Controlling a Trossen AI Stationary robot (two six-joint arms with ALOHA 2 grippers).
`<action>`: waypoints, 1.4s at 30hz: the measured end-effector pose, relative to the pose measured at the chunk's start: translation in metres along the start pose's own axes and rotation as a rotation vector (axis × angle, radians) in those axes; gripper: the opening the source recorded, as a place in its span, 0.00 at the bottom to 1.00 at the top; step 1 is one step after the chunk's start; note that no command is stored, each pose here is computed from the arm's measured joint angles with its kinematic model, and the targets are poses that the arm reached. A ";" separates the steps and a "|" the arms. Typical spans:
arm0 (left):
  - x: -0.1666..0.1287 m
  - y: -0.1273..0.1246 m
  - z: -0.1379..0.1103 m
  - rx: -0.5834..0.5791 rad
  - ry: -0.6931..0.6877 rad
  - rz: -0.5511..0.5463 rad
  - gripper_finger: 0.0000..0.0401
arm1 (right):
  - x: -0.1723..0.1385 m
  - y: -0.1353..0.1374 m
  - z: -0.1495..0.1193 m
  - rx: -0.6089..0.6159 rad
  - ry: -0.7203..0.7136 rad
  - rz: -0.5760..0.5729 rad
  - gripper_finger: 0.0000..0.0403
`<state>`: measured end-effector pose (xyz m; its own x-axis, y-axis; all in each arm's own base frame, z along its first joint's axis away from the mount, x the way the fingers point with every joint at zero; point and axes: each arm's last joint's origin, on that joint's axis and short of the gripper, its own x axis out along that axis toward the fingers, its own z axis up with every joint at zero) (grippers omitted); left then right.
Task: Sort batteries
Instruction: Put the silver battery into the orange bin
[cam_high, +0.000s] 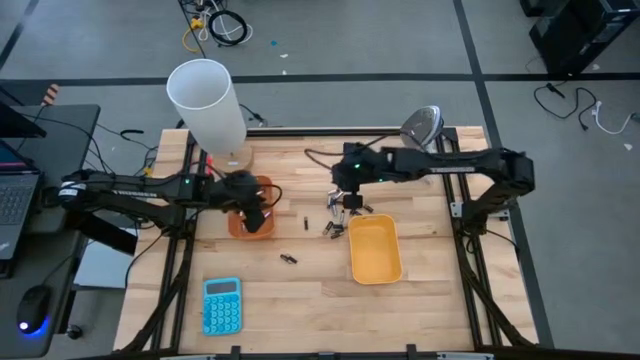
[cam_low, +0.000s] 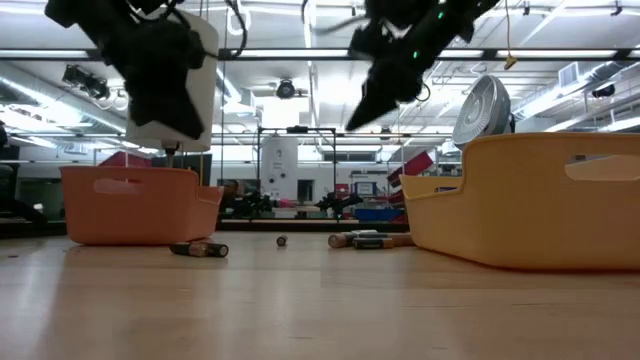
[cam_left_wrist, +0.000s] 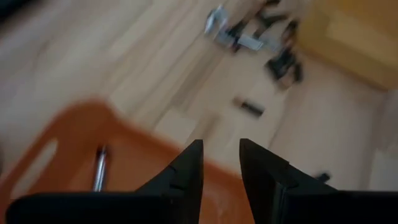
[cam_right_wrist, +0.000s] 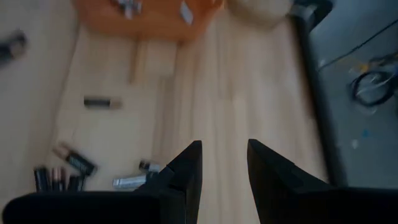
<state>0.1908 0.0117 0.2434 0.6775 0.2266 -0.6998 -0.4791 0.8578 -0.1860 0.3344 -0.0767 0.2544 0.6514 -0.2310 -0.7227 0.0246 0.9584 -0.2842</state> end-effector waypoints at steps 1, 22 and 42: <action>0.000 -0.001 0.003 0.018 -0.027 -0.013 0.26 | 0.007 0.002 -0.004 -0.003 0.034 0.011 0.28; -0.001 -0.003 0.010 0.152 -0.111 0.004 0.26 | 0.072 0.009 -0.038 0.214 0.262 0.095 0.29; -0.001 -0.003 0.010 0.182 -0.116 0.016 0.26 | 0.096 0.017 -0.053 0.219 0.353 0.120 0.30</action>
<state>0.1971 0.0135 0.2511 0.7350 0.2833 -0.6160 -0.3889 0.9204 -0.0407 0.3570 -0.0917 0.1466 0.3609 -0.1220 -0.9246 0.1498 0.9861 -0.0716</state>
